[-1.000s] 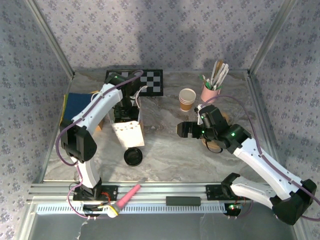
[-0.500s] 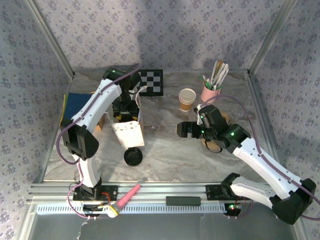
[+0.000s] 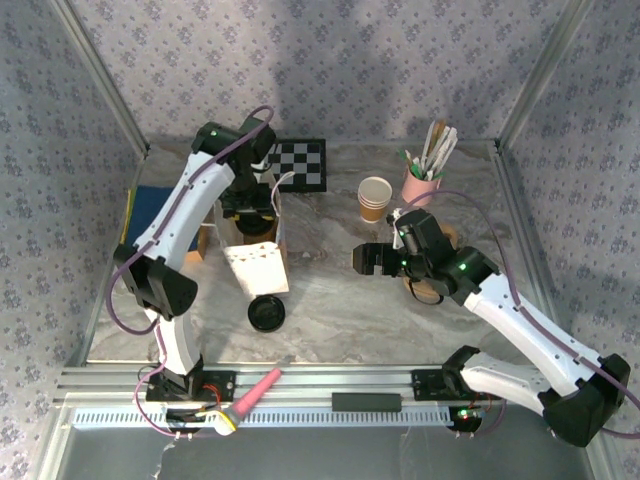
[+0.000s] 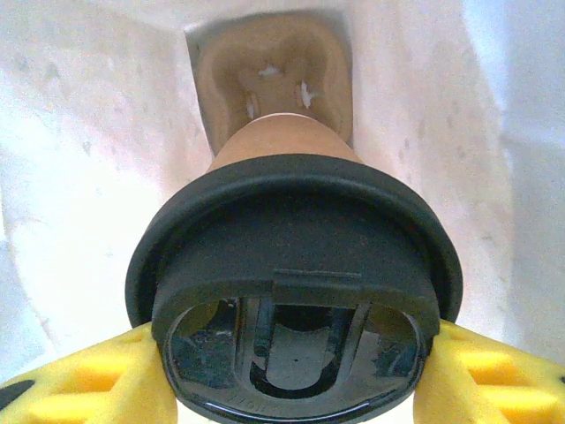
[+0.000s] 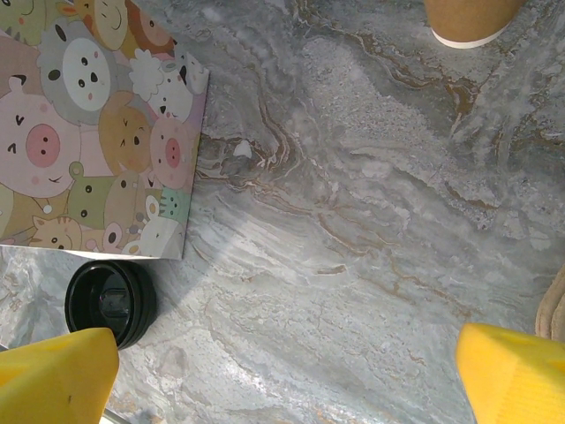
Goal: Pack the takeout coffee
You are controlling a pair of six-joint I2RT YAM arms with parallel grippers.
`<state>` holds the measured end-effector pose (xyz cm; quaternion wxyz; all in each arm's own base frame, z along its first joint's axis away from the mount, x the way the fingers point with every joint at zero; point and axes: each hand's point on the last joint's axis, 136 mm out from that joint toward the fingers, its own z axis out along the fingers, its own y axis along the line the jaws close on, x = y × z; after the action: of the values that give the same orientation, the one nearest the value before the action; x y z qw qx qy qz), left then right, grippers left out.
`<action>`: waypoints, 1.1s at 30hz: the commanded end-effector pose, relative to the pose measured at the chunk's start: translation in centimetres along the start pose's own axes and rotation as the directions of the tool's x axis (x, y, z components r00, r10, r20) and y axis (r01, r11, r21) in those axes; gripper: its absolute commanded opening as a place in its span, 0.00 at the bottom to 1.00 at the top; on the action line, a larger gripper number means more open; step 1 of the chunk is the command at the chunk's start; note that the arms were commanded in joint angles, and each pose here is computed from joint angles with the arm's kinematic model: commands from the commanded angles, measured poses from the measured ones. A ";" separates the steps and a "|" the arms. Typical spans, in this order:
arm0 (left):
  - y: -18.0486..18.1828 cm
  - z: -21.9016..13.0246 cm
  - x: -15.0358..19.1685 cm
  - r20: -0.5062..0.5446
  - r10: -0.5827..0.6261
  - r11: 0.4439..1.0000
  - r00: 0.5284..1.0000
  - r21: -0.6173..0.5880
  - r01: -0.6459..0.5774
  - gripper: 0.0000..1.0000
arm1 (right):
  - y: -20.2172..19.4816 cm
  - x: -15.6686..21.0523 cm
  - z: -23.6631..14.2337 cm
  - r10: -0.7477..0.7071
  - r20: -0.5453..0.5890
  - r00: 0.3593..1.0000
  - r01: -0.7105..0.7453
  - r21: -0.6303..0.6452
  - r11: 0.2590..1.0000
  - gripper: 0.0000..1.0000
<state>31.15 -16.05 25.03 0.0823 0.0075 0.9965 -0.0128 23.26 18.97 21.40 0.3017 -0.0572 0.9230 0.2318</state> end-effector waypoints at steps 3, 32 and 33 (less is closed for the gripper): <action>2.6 -2.8 3.1 -0.049 -0.021 0.998 0.999 -0.064 0.018 0.54 | 0.4 -0.1 0.2 -0.005 0.003 1.000 0.005 -0.012 1.000 1.00; 3.7 -6.5 3.8 0.066 -0.080 0.997 0.995 -0.008 0.081 0.54 | 2.0 -0.8 1.2 -0.037 -0.017 0.999 0.036 -0.045 0.998 1.00; 3.7 -6.7 3.9 0.070 -0.082 0.997 0.994 -0.003 0.082 0.54 | 2.1 -0.8 1.3 -0.040 -0.019 0.999 0.039 -0.047 0.998 1.00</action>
<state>30.48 -14.79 29.62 0.1521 -0.0232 0.9872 -0.0411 23.93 20.54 20.40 0.2860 -0.0691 0.9270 0.2326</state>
